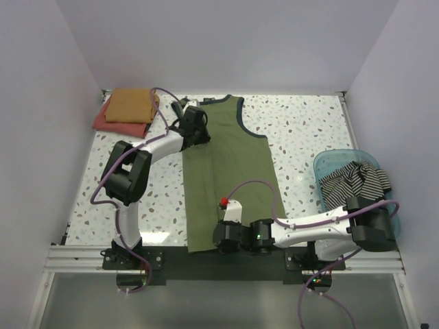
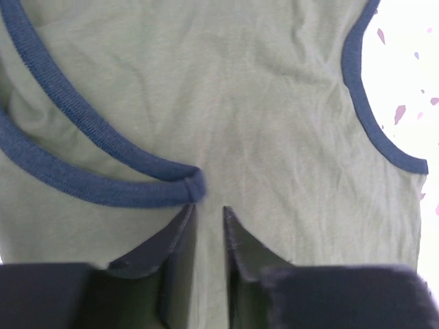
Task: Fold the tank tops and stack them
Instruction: Fold the tank top
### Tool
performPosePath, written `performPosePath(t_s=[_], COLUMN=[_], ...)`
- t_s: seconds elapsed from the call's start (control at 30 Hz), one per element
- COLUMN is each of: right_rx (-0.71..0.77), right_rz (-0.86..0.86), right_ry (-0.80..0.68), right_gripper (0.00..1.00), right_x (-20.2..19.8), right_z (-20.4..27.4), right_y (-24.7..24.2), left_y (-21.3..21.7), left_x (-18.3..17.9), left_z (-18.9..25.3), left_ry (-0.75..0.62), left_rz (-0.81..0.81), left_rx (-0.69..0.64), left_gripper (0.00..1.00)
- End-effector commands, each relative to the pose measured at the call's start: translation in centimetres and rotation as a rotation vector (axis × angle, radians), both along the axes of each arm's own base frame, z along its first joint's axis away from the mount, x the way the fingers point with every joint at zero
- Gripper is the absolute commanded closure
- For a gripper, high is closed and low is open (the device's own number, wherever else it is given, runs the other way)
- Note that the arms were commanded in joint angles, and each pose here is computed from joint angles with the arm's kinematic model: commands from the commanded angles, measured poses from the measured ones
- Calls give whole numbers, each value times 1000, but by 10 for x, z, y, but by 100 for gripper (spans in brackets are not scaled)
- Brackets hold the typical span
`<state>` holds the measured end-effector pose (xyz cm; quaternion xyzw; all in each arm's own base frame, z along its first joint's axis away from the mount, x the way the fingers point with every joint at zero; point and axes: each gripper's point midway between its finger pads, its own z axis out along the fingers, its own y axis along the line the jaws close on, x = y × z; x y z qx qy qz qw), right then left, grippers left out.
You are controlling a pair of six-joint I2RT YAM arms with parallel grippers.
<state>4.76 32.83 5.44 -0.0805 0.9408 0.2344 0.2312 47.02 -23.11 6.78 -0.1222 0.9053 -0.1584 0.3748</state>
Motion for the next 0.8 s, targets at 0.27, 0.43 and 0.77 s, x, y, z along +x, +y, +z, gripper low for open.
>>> performPosePath(t_s=[0.27, 0.43, 0.77], right_rx=[-39, -29, -238], right_rz=[-89, -122, 53], right_ry=[-98, -188, -320], right_gripper=[50, 54, 55], right_x=[7, 23, 40], right_z=[20, 47, 51], right_y=[-25, -43, 25], left_y=[-34, 0, 61], left_x=[16, 1, -17], left_z=[50, 63, 2], left_ry=[-168, -113, 32], left_rz=[-140, -3, 156], left_rx=[-111, -46, 35], left_gripper=[46, 51, 85])
